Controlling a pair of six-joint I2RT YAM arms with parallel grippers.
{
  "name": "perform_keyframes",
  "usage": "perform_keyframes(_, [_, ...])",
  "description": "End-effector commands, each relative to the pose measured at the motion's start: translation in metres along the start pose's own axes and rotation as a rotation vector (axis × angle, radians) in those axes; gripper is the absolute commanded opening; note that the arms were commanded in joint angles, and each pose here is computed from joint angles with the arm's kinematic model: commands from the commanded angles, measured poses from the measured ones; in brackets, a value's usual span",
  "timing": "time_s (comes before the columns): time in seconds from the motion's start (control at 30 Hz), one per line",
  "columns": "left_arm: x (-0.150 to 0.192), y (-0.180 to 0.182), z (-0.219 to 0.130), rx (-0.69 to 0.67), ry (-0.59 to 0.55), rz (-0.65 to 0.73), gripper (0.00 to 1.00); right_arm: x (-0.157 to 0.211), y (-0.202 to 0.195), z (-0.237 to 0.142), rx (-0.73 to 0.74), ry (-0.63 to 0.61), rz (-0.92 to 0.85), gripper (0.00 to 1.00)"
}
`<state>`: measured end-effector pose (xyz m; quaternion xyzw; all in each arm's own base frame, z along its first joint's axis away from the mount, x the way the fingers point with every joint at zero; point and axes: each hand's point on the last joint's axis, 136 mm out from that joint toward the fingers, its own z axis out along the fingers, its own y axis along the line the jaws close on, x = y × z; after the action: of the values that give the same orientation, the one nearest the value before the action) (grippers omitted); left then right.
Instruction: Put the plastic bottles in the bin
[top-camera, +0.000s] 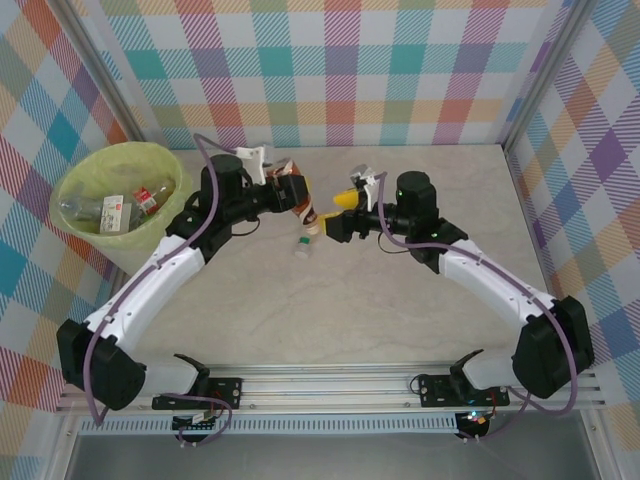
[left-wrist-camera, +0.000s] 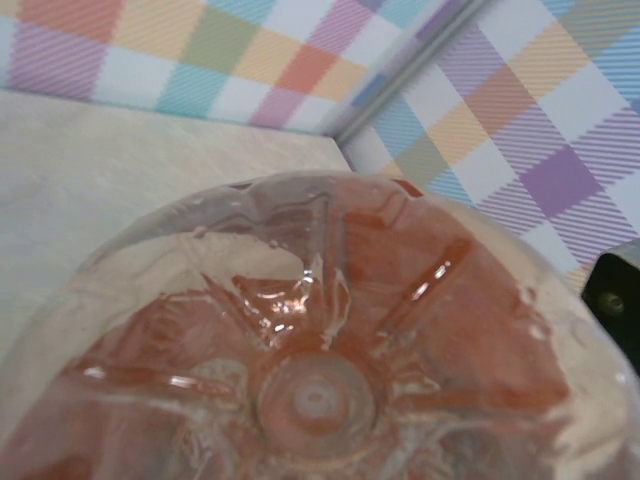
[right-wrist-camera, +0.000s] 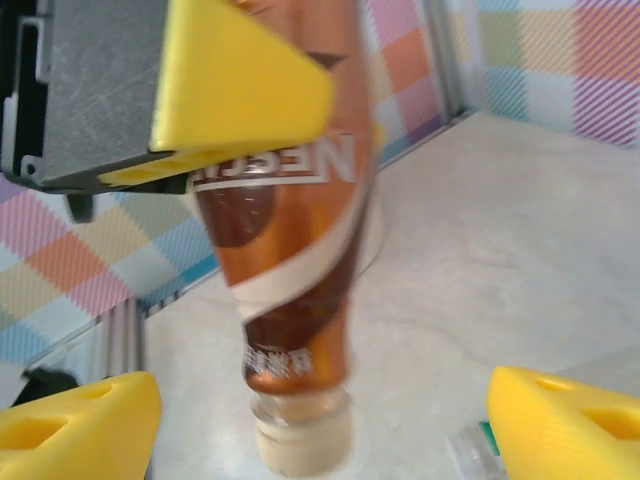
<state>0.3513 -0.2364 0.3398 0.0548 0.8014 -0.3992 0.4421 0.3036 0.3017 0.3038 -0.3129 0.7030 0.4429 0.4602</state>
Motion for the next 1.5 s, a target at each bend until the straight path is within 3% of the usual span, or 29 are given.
perform_keyframes(0.0, [-0.027,0.006,-0.027,-0.125,-0.116,0.069,0.48,-0.019,-0.025,-0.019,0.215,-0.108,-0.013,0.94])
perform_keyframes(0.03, [-0.030,0.007,-0.032,-0.147,-0.131,0.077,0.48,-0.019,-0.032,-0.025,0.269,-0.119,-0.008,1.00])
perform_keyframes(0.2, [-0.045,0.021,-0.062,-0.291,-0.197,0.107,0.48,-0.014,-0.060,-0.054,0.501,-0.138,0.031,1.00])
perform_keyframes(0.43, [-0.073,0.053,-0.116,-0.606,-0.326,0.172,0.48,-0.001,-0.093,-0.091,0.760,-0.184,0.080,1.00])
perform_keyframes(0.6, [-0.095,0.056,-0.149,-0.758,-0.370,0.245,0.48,0.006,-0.099,-0.095,0.800,-0.179,0.066,1.00])
perform_keyframes(0.8, [-0.129,0.071,-0.197,-1.051,-0.409,0.314,0.51,0.008,-0.100,-0.097,0.810,-0.179,0.059,1.00])
perform_keyframes(1.17, [-0.161,0.135,-0.213,-1.085,-0.356,0.109,0.51,0.002,-0.091,-0.096,0.765,-0.186,0.032,1.00])
perform_keyframes(1.47, [-0.132,0.192,-0.194,-1.097,-0.187,-0.081,0.58,0.003,-0.089,-0.101,0.775,-0.182,0.028,1.00])
